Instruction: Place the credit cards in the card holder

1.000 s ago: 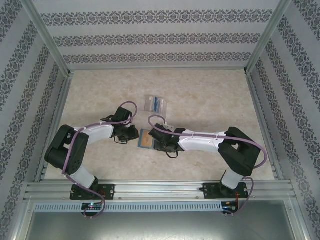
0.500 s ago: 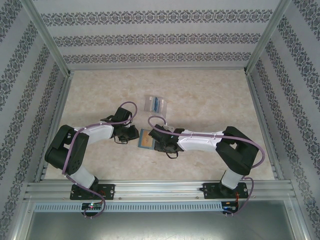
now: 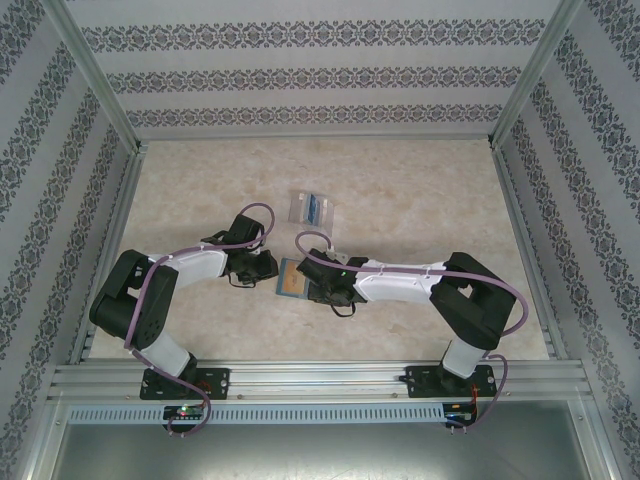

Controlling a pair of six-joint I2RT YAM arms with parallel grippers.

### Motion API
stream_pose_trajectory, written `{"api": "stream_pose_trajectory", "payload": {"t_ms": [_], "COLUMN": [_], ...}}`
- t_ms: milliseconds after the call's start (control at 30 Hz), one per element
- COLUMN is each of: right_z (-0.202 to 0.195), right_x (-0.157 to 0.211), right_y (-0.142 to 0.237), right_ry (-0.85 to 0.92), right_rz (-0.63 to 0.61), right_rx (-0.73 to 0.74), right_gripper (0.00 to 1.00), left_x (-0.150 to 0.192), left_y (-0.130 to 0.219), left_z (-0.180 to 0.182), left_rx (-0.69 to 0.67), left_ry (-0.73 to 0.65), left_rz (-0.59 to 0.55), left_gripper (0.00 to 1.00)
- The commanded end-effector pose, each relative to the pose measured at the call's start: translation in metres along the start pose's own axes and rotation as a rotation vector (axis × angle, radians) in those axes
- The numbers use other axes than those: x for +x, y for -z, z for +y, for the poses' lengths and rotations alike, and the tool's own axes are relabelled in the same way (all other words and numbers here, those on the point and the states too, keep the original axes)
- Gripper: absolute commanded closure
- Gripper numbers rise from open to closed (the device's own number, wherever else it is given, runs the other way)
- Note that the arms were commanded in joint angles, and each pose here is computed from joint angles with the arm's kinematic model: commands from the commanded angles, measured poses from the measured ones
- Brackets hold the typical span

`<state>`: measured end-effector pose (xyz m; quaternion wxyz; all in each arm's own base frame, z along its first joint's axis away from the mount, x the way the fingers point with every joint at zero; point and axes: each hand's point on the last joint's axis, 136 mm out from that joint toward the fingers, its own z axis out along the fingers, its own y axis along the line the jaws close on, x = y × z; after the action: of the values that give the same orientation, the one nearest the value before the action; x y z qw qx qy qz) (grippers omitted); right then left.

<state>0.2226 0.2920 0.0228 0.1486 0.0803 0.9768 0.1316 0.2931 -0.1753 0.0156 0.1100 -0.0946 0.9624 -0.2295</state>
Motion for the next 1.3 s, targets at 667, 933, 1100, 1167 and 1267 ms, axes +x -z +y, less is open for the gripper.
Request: {"api": "stream_pose_trajectory", "payload": {"t_ms": [667,933,1100,1167,1267], "right_z": [0.013,0.027,0.034,0.036,0.039], "right_x": [-0.001,-0.009,-0.013,-0.015,-0.019], "right_y": [-0.007,-0.008,-0.008,-0.007,-0.005], "right_ry": [0.018,0.026,0.032,0.031,0.029], "right_rz": [-0.010,-0.025,-0.033,-0.038,-0.047], "right_rx": [-0.090,-0.171,-0.200,-0.213,-0.239], "right_gripper": [0.60,0.59,0.60,0.60,0.61], "left_x": [0.023,0.023,0.024,0.023,0.023], "left_y": [-0.022,-0.022,-0.021,-0.021,-0.021], "left_z": [-0.017,-0.016,-0.016,-0.017,-0.016], "left_rx": [0.103,0.103,0.103,0.104,0.103], "left_ry": [-0.035,-0.035,-0.036,-0.036,-0.035], "left_rz": [0.077,0.076,0.073,0.071,0.071], "left_gripper": [0.80,0.80,0.80,0.80,0.80]}}
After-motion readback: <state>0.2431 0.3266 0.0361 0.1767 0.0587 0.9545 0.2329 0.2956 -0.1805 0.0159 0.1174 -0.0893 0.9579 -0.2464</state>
